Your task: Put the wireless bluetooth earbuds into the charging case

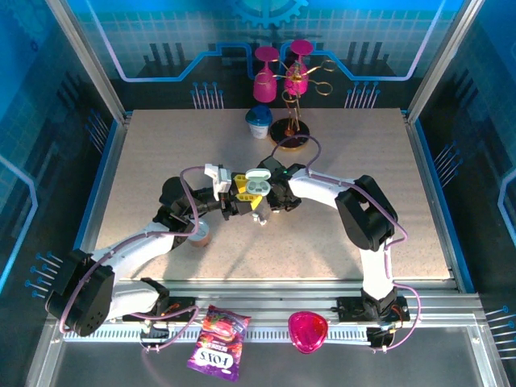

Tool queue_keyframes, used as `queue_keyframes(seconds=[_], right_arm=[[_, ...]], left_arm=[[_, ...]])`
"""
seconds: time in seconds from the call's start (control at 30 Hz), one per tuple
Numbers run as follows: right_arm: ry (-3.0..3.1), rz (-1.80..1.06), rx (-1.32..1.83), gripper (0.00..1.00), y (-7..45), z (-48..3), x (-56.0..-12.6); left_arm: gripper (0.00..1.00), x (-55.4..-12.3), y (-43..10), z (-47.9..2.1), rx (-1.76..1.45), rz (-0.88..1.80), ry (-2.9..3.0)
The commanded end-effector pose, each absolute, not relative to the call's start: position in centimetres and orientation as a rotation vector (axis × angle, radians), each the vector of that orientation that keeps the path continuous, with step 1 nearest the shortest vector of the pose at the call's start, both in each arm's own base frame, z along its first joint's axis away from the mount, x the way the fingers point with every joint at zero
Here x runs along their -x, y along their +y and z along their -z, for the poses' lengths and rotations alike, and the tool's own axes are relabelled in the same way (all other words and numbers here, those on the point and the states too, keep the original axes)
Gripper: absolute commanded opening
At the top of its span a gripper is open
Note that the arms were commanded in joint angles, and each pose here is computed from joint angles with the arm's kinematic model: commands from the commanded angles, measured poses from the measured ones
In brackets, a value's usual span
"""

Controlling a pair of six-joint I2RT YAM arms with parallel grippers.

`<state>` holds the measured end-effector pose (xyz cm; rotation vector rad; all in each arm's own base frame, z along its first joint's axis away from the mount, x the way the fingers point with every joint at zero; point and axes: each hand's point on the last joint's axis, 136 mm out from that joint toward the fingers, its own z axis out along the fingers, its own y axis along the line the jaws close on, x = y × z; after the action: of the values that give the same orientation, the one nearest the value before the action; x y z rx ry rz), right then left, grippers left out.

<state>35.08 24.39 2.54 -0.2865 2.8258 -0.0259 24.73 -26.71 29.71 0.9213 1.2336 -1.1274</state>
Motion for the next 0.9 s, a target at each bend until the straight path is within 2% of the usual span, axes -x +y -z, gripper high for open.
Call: queue_keyframes(seconds=[0.0,0.13,0.37,0.6,0.87], right_arm=[[2.869,0.019,0.333,0.33,24.8,-1.9,-33.5],[2.891,-0.027,0.322,0.3,25.3,-1.6,-33.0],[2.918,-0.061,0.287,0.32,25.5,-1.3,-32.4],[2.916,-0.063,0.287,0.22,25.5,-1.2,-32.5],[2.857,-0.11,0.25,0.2,24.9,-3.3,-33.1]], left_arm=[[0.43,-24.6,-26.4,-29.9,-0.926,1.101,1.209],[0.43,-24.6,-26.4,-29.9,-0.924,1.102,1.208],[0.43,-24.6,-26.4,-29.8,-0.925,1.103,1.21],[0.43,-24.6,-26.4,-29.7,-0.923,1.107,1.213],[0.43,-25.4,-26.3,-29.0,-0.893,1.091,1.259]])
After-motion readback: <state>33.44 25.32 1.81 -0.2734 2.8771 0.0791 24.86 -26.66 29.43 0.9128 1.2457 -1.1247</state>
